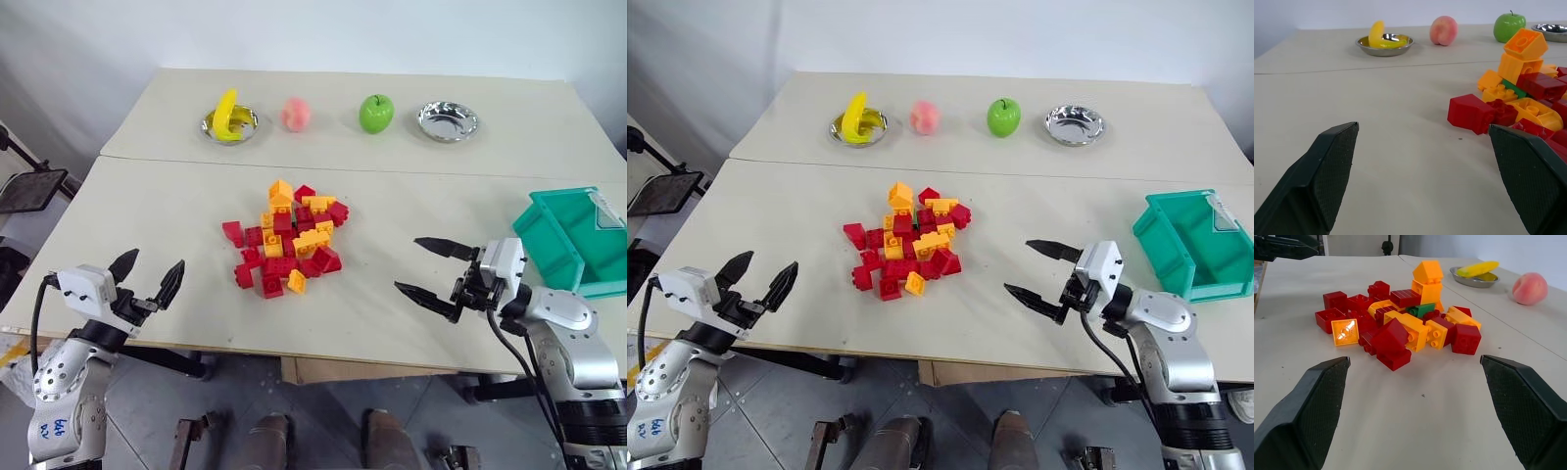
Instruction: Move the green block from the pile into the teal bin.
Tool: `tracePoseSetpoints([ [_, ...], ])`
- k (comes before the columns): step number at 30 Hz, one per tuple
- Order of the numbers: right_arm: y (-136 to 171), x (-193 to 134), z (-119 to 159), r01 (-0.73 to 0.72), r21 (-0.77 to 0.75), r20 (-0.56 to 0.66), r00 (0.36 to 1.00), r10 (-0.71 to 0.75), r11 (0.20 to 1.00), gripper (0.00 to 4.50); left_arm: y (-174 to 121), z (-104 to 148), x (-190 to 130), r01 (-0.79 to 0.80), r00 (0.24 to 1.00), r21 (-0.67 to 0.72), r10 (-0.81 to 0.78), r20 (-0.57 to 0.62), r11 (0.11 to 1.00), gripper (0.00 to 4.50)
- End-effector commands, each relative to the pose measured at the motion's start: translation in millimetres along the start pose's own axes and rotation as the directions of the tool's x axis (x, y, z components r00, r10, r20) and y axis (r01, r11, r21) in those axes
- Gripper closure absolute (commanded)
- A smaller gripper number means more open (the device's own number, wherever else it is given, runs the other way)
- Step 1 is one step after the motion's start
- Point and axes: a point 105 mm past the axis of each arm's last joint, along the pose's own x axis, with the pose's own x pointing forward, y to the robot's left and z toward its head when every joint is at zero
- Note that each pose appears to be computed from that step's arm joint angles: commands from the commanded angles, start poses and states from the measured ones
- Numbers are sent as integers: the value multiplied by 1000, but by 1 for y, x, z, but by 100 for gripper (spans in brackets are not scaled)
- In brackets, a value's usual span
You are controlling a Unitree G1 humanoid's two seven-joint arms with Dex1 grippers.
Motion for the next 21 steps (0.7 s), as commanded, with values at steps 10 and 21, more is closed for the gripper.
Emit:
tracePoseSetpoints([
  [10,-6,-1,10,7,-51,14,1000,-6,999,3,-45,26,-5,455,891,173,-449,-75,874,0],
  [21,-22,-19,12,20,-91,-35,999,-23,996,0,-51,44,12,693,720,166,-683,-123,701,183],
])
